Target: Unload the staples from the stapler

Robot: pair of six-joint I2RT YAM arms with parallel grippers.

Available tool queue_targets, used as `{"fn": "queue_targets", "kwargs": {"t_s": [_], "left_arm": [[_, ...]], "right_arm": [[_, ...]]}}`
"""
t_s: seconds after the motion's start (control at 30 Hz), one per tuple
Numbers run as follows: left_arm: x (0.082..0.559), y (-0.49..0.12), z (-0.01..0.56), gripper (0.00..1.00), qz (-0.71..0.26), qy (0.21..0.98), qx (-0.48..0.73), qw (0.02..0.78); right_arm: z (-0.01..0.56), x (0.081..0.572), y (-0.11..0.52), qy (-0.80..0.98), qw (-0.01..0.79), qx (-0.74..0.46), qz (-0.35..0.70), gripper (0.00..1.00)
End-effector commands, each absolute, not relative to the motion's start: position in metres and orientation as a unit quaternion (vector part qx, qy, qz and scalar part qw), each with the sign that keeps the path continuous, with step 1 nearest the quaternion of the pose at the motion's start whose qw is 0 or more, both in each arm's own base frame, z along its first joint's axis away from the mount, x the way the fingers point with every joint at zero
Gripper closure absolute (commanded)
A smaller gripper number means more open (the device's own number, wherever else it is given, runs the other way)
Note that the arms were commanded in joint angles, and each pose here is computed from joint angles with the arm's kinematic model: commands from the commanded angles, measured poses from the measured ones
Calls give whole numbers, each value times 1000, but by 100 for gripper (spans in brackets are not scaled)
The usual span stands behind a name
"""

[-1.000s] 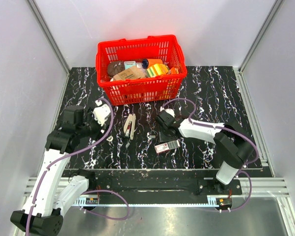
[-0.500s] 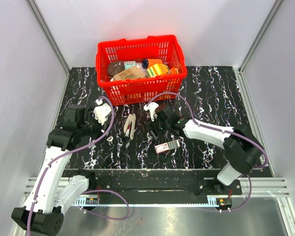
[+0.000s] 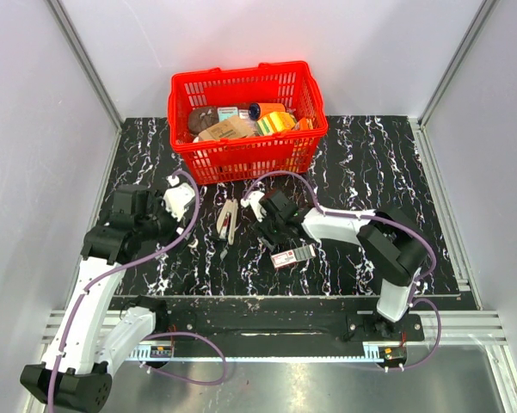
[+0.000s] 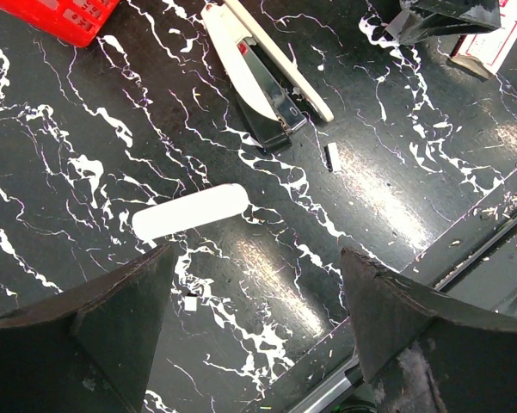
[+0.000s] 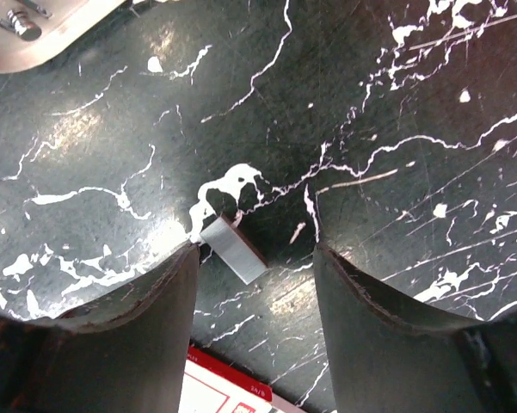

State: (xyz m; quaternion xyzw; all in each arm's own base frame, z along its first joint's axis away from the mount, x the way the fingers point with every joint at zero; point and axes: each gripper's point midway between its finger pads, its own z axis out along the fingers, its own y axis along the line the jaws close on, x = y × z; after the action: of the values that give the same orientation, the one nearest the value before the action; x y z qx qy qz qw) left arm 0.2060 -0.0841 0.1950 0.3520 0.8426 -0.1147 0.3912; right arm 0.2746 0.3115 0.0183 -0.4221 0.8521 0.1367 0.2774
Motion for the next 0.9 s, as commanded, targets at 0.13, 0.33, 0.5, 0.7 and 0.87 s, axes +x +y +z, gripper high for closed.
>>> {"fn": "queue_targets", "kwargs": {"t_s": [0.13, 0.33, 0.5, 0.7, 0.87], "left_arm": [[207, -86, 210, 17, -118, 833, 348, 413], [208, -85, 211, 17, -115, 833, 348, 415], [209, -85, 211, 17, -116, 832, 349, 415], [207, -86, 210, 17, -119, 833, 350, 413], [205, -87, 210, 17, -122, 832, 349, 413]], "right_arm": [[14, 290, 317, 841, 300, -444, 79, 40], [11, 290, 316, 849, 292, -435, 74, 46], [13, 286, 312, 856, 287, -422, 77, 46], [16, 276, 306, 865, 283, -405, 87, 46], [20, 271, 306, 867, 283, -399, 97, 49]]}}
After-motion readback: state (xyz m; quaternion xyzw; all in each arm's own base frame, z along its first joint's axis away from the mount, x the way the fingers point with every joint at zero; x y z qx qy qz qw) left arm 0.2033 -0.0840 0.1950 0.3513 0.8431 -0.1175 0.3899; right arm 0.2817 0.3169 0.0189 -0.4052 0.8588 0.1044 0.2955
